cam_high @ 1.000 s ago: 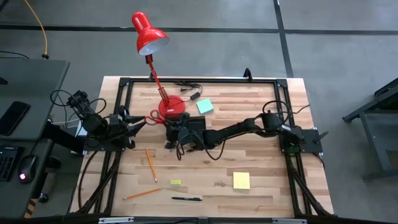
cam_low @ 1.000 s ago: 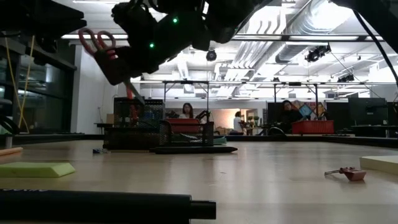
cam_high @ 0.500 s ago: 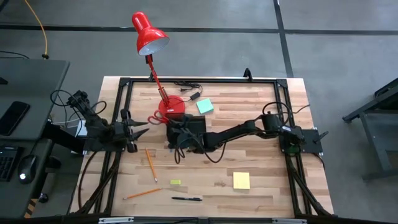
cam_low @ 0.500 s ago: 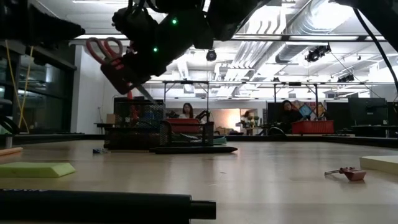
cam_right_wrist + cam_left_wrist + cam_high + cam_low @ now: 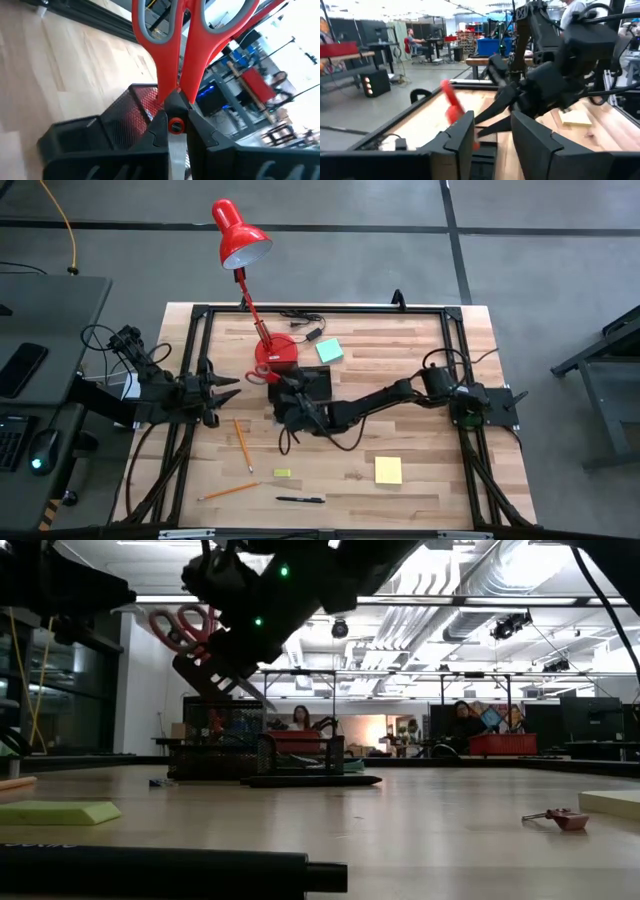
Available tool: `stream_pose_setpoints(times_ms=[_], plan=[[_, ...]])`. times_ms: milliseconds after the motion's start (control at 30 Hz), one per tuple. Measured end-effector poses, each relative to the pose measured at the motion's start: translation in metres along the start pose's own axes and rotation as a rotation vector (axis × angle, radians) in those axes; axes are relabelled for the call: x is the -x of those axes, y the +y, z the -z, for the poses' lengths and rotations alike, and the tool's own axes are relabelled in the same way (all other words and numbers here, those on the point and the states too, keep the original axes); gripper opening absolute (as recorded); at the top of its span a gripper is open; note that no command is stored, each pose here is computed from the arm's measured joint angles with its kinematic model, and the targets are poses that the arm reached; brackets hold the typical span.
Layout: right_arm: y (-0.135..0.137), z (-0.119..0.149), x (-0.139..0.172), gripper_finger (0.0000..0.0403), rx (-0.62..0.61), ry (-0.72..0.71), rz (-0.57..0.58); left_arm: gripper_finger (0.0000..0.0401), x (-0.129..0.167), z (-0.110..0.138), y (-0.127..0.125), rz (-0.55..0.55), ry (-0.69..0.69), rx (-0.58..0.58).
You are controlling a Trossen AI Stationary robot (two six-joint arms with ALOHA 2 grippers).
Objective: Pick and place office supplies into organizer
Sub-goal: Put the red scissors into the desk organizer
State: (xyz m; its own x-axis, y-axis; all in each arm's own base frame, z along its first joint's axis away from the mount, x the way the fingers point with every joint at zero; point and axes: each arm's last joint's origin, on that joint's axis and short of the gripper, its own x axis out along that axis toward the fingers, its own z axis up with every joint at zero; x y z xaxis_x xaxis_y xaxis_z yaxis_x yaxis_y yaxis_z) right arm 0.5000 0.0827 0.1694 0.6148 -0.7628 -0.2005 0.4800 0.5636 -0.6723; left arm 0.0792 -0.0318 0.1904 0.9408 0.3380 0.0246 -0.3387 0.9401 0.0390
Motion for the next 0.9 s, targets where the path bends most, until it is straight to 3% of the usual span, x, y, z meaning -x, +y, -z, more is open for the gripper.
stream_pose_setpoints(times_ms=[233, 400, 900], plan=[[0.006, -0.003, 0.01, 0.0002, 0.009, -0.023, -0.03, 0.0193, 0.0, 0.001, 0.0, -0.003, 0.004, 0.051], [0.006, -0.006, 0.01, 0.0002, -0.001, -0.051, -0.058, 0.0212, 0.0, 0.001, 0.0, -0.005, 0.004, 0.054], [0.005, -0.014, 0.011, 0.0002, -0.025, -0.134, -0.12, 0.0178, 0.0, 0.001, 0.0, -0.005, 0.006, 0.052]])
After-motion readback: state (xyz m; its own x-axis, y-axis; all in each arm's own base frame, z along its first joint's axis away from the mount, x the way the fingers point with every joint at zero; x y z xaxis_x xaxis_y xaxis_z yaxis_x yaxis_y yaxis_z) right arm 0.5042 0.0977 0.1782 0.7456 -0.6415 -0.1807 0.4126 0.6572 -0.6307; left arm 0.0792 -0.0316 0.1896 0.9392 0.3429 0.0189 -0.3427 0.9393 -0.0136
